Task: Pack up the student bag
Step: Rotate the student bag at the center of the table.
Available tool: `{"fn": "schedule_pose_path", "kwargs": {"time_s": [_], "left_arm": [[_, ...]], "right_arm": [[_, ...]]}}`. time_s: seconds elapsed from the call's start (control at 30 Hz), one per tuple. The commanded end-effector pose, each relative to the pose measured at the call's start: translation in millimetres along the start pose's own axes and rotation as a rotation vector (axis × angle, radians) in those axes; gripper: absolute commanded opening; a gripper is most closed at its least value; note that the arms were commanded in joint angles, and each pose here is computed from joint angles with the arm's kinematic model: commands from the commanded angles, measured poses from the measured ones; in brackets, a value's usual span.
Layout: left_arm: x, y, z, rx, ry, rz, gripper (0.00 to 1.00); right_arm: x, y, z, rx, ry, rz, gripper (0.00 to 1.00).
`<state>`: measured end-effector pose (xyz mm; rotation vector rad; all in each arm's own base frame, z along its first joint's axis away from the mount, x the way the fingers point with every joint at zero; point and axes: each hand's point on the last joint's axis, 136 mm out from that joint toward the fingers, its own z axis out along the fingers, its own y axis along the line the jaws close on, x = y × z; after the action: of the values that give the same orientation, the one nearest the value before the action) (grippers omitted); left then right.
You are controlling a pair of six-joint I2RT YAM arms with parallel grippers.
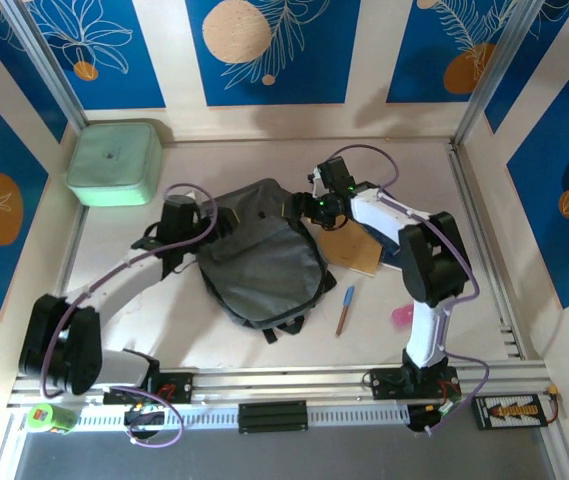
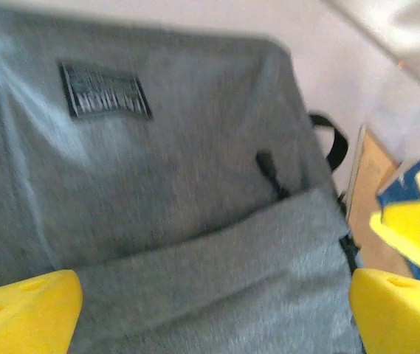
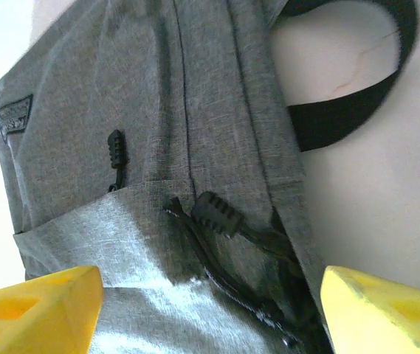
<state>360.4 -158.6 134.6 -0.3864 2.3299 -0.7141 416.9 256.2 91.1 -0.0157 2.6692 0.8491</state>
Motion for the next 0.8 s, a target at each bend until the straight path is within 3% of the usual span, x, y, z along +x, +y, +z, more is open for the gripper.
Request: {"fn": "schedule_pose_path", "kwargs": {"time_s": [0.0, 0.27, 0.53, 0.63, 0.77], "left_arm": [[18, 6, 17, -0.016, 0.066, -0.079, 0.91], [7, 32, 57, -0.149, 0.116, -0.026, 0.91], [-25, 37, 120, -0.151, 0.215, 0.051, 0.9], [-43, 25, 133, -0.137, 0.207, 0.093, 0.9], [-73, -2, 118, -0.104, 0.151, 0.136, 0.9]], "right_arm": [[16, 9, 10, -0.037, 0.11, 0.033, 0.75], [60, 24, 17, -0.13, 0.211, 0.086, 0.74], [104, 73, 22, -0.311, 0.289, 0.125, 0.74], [100, 82, 17, -0.298, 0.253, 0.104, 0.73], [73, 71, -8, -0.246, 0.122, 0.114, 0.73]]}}
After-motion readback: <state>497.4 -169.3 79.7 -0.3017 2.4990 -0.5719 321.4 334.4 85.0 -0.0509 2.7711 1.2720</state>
